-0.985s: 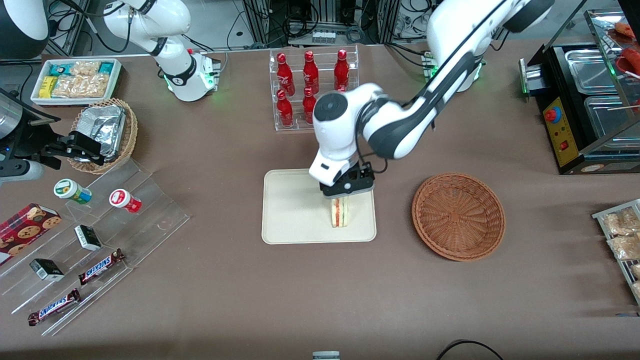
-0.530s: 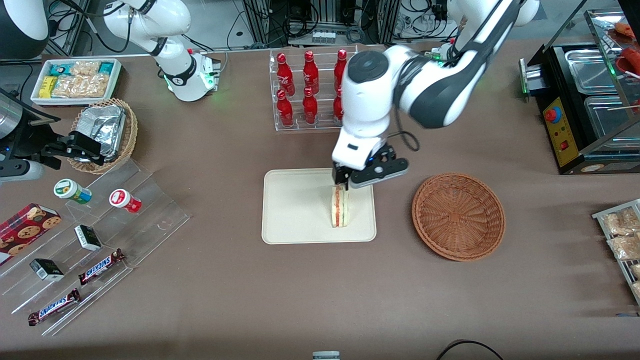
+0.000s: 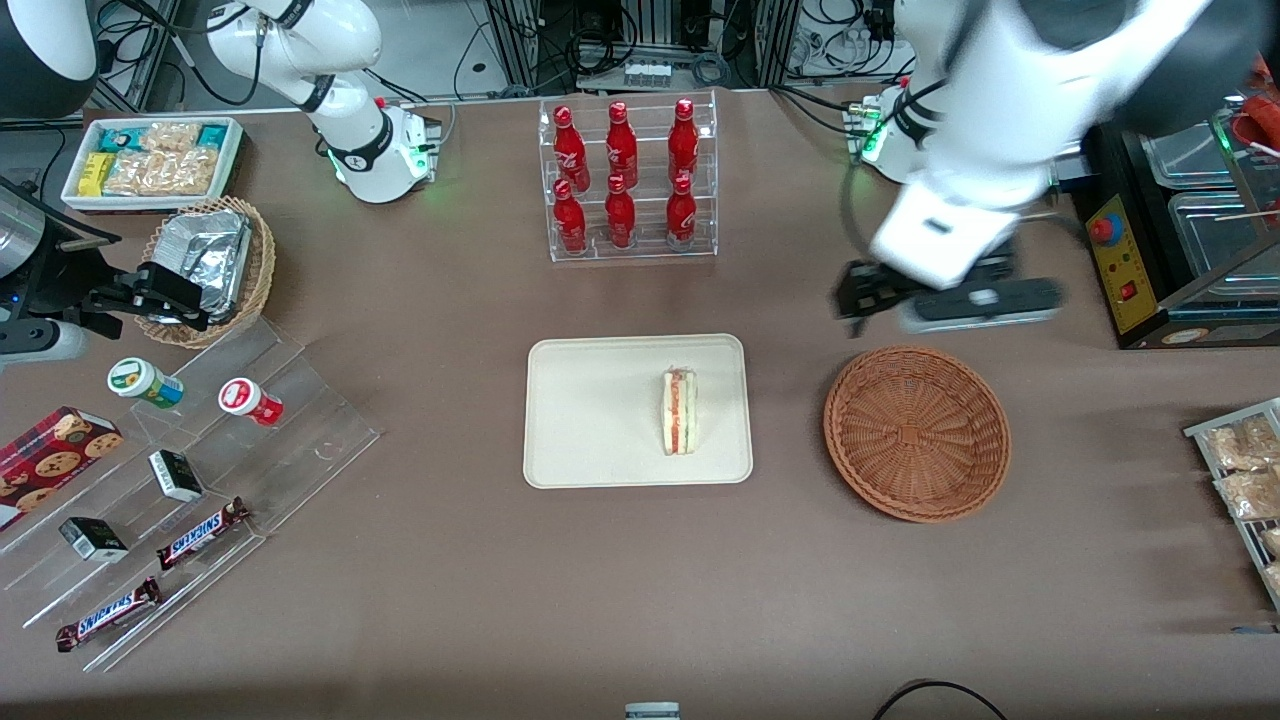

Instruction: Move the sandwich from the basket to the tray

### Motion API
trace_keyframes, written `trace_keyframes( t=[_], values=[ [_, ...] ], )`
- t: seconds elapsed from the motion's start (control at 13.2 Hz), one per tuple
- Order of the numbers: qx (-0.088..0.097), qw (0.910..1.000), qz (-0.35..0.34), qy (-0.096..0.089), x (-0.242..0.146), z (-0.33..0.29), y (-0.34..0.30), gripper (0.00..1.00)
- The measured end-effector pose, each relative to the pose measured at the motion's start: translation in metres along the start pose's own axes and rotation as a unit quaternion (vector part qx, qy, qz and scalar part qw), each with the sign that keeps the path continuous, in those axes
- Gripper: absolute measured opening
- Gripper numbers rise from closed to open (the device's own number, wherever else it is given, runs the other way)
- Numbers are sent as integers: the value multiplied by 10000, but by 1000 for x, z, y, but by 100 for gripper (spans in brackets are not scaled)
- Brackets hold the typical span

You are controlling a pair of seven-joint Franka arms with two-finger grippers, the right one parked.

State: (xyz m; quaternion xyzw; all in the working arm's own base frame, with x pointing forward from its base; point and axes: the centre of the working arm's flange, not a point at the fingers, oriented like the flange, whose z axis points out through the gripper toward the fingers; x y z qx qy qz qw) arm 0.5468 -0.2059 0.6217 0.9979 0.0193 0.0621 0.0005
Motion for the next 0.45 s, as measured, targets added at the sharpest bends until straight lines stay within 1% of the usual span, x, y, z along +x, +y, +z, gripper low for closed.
trace_keyframes(
  t=[0.15, 0.3, 0.45],
  values=[
    [-71, 9991, 342, -249, 7, -16, -71, 100],
    [-63, 9978, 483, -454, 10, -32, -130, 100],
    [-43, 9972, 416, -621, 7, -46, -157, 100]
  ],
)
